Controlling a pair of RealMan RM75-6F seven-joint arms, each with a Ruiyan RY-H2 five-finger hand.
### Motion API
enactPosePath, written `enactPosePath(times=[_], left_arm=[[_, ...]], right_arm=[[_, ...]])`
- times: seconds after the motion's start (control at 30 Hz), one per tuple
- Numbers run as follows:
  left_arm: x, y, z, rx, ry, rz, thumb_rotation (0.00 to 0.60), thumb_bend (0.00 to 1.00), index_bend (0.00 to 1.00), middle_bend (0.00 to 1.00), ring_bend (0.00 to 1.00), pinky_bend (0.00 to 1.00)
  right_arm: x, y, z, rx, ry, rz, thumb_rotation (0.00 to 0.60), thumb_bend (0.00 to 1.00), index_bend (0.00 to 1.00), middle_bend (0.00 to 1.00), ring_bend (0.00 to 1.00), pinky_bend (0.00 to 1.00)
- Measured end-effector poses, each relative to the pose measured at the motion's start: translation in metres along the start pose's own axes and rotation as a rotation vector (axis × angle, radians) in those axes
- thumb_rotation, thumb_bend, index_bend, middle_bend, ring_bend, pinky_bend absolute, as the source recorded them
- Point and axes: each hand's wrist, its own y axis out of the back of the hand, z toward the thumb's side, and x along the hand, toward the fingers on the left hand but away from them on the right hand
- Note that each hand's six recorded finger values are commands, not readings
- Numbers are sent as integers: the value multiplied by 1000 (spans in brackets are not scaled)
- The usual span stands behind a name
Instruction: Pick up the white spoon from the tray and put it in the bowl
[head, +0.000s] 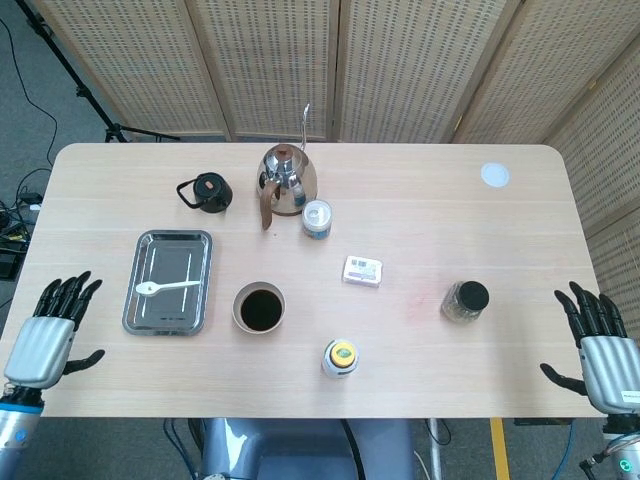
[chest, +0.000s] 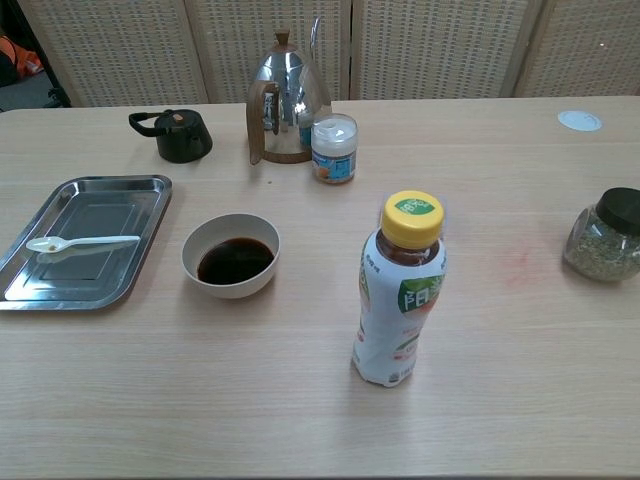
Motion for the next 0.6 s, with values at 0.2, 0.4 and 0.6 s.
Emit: enactPosePath(times=[0.2, 0.4, 0.6], left_arm=[[50, -16, 10, -40, -7, -84, 600, 126, 316, 0, 0, 0], [104, -38, 18, -72, 36, -148, 600, 163, 345, 0, 0, 0], [136, -55, 26, -80, 78, -179, 600, 230, 368, 0, 0, 0]], right_arm=[[-2, 2, -2, -20, -6, 7, 600, 0, 37, 0, 0, 0], [-5, -3, -8, -28, -30, 34, 600, 0, 37, 0, 0, 0], [-7, -6, -10, -28, -34, 46, 600, 0, 36, 0, 0, 0]])
